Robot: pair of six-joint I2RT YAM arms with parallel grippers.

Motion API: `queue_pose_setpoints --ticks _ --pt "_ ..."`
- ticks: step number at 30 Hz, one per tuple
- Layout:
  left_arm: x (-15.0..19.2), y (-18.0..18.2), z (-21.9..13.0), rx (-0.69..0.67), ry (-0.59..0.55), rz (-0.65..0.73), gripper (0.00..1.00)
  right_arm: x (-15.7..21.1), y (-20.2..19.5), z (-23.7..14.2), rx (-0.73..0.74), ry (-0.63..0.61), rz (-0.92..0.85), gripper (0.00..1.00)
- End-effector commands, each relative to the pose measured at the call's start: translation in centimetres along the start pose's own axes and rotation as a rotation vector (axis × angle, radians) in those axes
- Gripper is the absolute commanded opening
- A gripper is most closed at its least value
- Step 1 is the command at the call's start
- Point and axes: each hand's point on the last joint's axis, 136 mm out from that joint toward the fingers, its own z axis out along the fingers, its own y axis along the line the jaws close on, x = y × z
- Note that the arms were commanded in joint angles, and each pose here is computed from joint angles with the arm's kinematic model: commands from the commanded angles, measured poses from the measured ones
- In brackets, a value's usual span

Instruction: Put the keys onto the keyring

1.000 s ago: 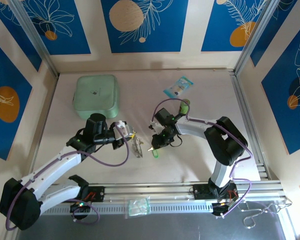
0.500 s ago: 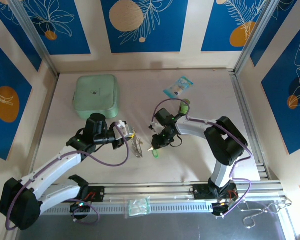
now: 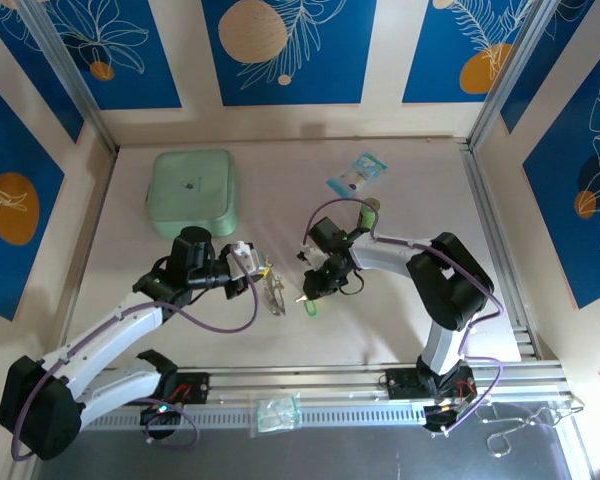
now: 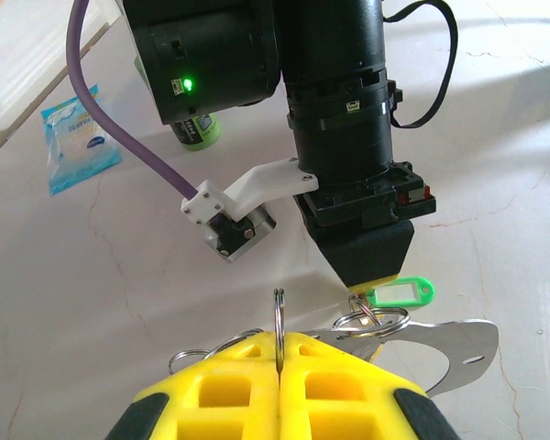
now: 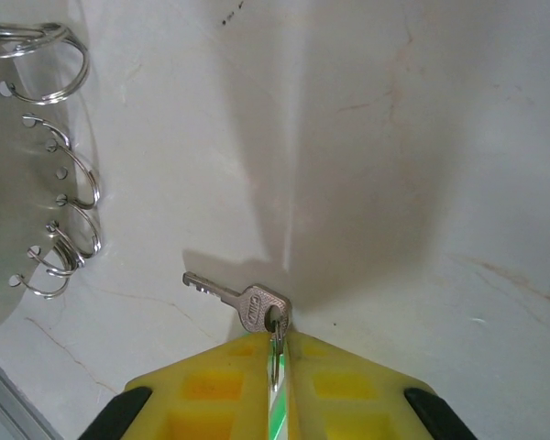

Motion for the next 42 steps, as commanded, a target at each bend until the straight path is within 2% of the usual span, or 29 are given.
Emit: queue_pose_setpoints --ticks 1,6,13,24,28,33,42 --pt "-0.5 -0.6 0.2 0.035 -0.023 0.003 0.0 0.3 0.7 0.2 -0.032 0.03 0.011 0.11" --pt "-0.5 -0.6 0.1 0.037 -0.022 0.003 0.0 0.2 0.8 -0.2 -0.027 0.02 0.001 0.0" --pt "-0.6 -0.5 0.0 0.024 -0.03 -0.019 0.0 -0.4 1.5 -2.4 0.004 -0.058 -0.085 0.0" --pt "-1.0 -0.7 -0.1 0.038 -0.043 -0.125 0.0 -3.7 4.6 -10.2 0.111 -0.457 -0.448 0.0" --pt "-1.0 -0.5 -0.1 0.031 -0.032 -0.16 0.0 -4.6 6.8 -12.8 0.087 -0.564 -0.567 0.0" --pt "-1.2 -0.4 -0.1 0.026 -0.037 -0.168 0.0 -4.5 10.3 -14.9 -0.007 -0.639 -0.733 0.0" --pt "-1.2 -0.5 -0.1 0.035 -0.046 -0.17 0.0 -4.3 14.0 -15.2 -0.129 -0.653 -0.855 0.0"
